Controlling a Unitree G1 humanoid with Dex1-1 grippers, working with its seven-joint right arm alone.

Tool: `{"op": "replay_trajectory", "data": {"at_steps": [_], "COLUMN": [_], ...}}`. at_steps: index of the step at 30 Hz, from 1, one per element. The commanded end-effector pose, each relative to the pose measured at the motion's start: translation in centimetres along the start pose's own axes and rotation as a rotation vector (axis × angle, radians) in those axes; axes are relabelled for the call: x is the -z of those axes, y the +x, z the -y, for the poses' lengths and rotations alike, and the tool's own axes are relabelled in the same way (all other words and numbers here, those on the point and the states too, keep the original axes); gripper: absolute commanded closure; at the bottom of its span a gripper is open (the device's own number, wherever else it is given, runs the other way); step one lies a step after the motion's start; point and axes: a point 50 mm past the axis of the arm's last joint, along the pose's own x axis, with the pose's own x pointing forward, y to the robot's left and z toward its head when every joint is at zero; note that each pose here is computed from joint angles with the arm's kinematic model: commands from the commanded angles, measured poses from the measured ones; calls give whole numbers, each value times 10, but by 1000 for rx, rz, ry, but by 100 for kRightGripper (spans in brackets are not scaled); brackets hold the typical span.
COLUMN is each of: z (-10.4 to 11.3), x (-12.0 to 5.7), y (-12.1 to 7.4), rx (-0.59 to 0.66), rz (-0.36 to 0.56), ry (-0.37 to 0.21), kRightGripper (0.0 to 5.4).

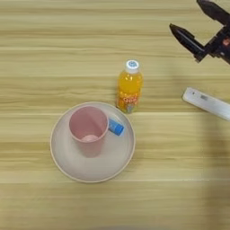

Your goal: Move the objects on the table

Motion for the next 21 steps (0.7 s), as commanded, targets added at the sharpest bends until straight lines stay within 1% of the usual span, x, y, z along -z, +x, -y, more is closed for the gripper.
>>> {"op": "replay_trajectory", "data": {"at_steps": [1,4,7,13,18,21], "z": [33,46,54,52,51,51], "x": [-34,-19,-7,12,28,35], "y": [-6,-21,-33,-51,-61,-66], "rx": [33,45,50,-39,-54,-58], "rz": [3,-98,-176,-301,-394,-442], "ry": [-153,-139,-119,-111,-68,-58], "kRightGripper": [3,3,3,3,3,3]}}
